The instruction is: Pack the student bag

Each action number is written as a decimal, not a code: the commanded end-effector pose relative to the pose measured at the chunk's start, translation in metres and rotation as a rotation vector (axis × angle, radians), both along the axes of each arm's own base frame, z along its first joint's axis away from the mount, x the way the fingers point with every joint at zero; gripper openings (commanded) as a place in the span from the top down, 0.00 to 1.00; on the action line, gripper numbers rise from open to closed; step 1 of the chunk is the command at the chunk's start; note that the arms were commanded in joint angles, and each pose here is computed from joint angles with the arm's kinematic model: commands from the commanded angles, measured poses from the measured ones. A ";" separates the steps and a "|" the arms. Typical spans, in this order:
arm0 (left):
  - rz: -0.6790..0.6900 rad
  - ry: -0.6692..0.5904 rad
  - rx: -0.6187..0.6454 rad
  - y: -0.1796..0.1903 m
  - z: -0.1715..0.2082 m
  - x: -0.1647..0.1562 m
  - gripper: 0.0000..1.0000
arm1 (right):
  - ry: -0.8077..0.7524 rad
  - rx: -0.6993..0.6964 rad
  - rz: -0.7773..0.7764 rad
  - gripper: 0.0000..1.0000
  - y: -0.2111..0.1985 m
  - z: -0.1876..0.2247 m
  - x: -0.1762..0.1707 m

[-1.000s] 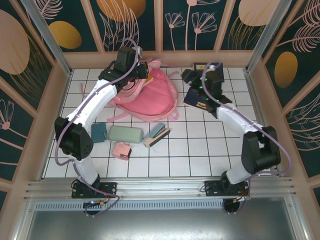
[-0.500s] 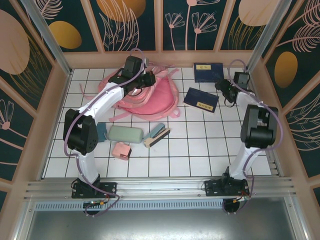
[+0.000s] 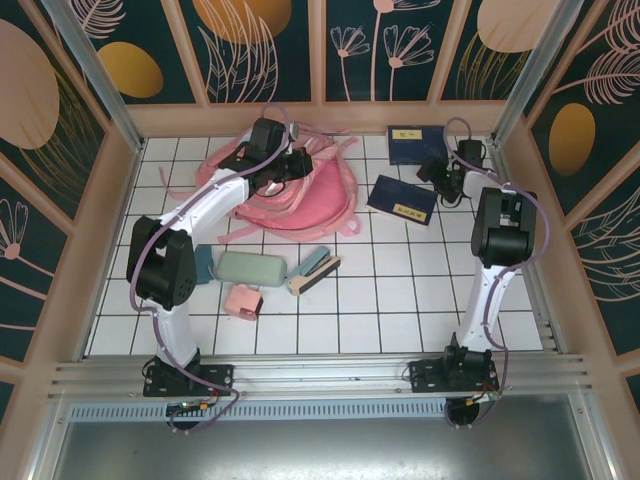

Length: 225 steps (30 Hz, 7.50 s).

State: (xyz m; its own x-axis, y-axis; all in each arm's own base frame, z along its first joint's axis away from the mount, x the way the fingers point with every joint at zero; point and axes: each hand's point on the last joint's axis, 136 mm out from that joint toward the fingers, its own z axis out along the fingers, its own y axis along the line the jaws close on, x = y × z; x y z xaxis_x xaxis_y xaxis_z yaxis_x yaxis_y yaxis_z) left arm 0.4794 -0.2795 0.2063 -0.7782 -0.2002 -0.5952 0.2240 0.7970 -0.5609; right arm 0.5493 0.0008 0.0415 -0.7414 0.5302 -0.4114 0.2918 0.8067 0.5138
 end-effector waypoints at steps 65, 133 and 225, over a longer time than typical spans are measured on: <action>-0.009 0.069 0.053 -0.023 -0.051 0.002 1.00 | 0.040 0.299 0.166 0.26 0.145 0.063 -0.157; -0.337 0.623 0.064 -0.175 -0.229 -0.123 0.26 | 0.172 0.478 0.122 0.26 0.157 -0.005 -0.242; -0.092 0.097 0.735 0.002 -0.103 -0.006 0.27 | 0.075 0.191 0.094 1.00 0.128 -0.009 -0.254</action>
State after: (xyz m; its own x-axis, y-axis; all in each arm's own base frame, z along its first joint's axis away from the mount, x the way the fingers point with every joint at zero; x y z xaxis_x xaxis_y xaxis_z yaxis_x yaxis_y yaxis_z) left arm 0.4798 -0.2806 0.1226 -0.8073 0.2684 -0.5255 0.2647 0.9607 0.0841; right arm 0.3010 0.1249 0.0381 -0.7911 0.5542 -0.2589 0.2785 0.7032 0.6541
